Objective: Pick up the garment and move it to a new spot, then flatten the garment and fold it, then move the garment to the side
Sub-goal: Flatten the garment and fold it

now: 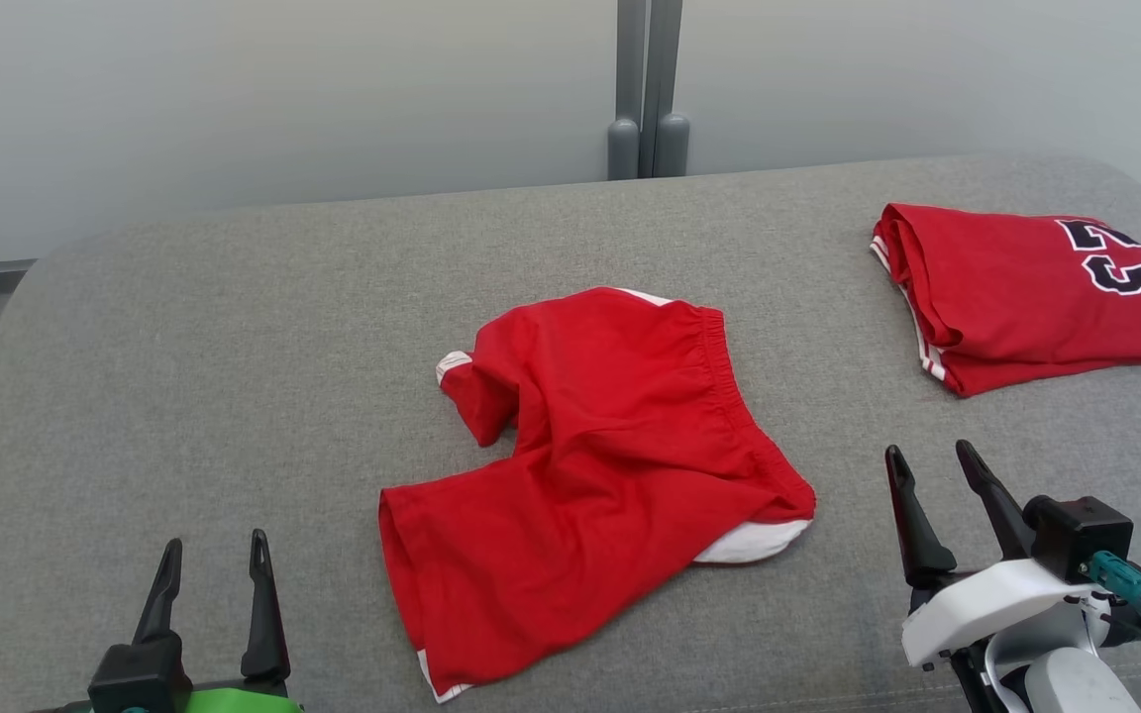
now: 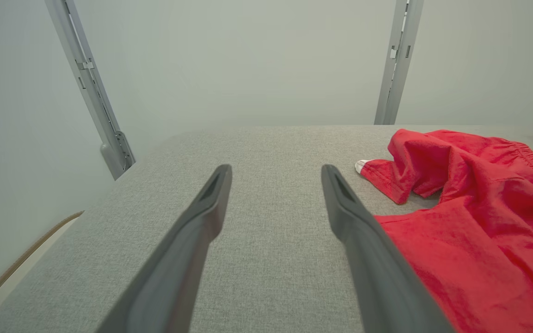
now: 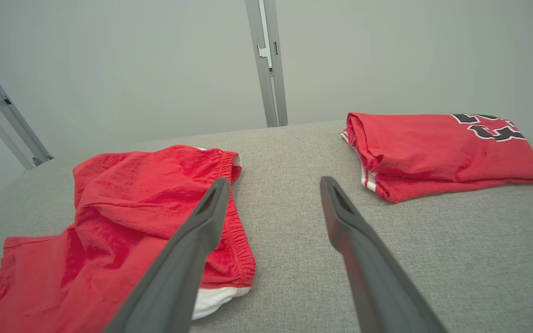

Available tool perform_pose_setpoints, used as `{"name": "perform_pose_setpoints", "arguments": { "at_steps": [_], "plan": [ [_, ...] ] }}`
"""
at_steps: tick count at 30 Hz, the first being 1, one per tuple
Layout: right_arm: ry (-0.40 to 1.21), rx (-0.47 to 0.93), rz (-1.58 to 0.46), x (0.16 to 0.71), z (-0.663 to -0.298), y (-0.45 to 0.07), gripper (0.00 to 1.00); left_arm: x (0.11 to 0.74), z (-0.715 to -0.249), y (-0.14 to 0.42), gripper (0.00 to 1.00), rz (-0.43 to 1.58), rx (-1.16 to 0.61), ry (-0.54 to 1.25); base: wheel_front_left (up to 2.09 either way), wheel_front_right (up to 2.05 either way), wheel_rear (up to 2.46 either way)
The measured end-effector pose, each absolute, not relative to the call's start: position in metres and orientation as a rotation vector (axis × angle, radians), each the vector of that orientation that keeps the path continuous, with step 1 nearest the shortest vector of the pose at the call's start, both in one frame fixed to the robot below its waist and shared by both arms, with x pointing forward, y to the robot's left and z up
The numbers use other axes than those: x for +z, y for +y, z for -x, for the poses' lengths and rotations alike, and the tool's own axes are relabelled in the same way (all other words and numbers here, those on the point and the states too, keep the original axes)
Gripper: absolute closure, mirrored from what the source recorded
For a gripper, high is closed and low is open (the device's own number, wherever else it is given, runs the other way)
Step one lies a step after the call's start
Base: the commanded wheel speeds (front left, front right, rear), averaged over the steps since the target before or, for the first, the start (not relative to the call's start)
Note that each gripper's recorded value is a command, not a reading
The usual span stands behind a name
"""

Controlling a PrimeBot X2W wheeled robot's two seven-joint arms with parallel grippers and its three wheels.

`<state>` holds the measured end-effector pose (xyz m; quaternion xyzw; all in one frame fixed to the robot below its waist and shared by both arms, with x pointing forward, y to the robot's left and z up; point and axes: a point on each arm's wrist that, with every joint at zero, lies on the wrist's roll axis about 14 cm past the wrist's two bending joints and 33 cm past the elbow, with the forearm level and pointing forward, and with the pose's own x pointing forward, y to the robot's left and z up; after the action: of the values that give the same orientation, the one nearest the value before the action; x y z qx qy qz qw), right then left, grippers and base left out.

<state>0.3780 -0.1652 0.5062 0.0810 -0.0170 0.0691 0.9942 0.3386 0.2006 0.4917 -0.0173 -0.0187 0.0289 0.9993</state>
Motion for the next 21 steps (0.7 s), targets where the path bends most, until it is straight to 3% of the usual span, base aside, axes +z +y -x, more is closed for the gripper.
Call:
{"name": "perform_pose_setpoints", "arguments": {
  "at_steps": [12,21],
  "plan": [
    [-0.022,0.152,-0.162,0.503,-0.379,-0.161,0.00,0.489,-0.336,0.197,0.00,0.060,0.035,-0.029,0.00,0.00,0.00],
    [0.086,0.197,-0.141,0.479,-0.379,-0.154,0.00,0.461,-0.321,0.181,0.00,0.041,-0.078,0.086,0.00,0.00,0.00]
  ]
}}
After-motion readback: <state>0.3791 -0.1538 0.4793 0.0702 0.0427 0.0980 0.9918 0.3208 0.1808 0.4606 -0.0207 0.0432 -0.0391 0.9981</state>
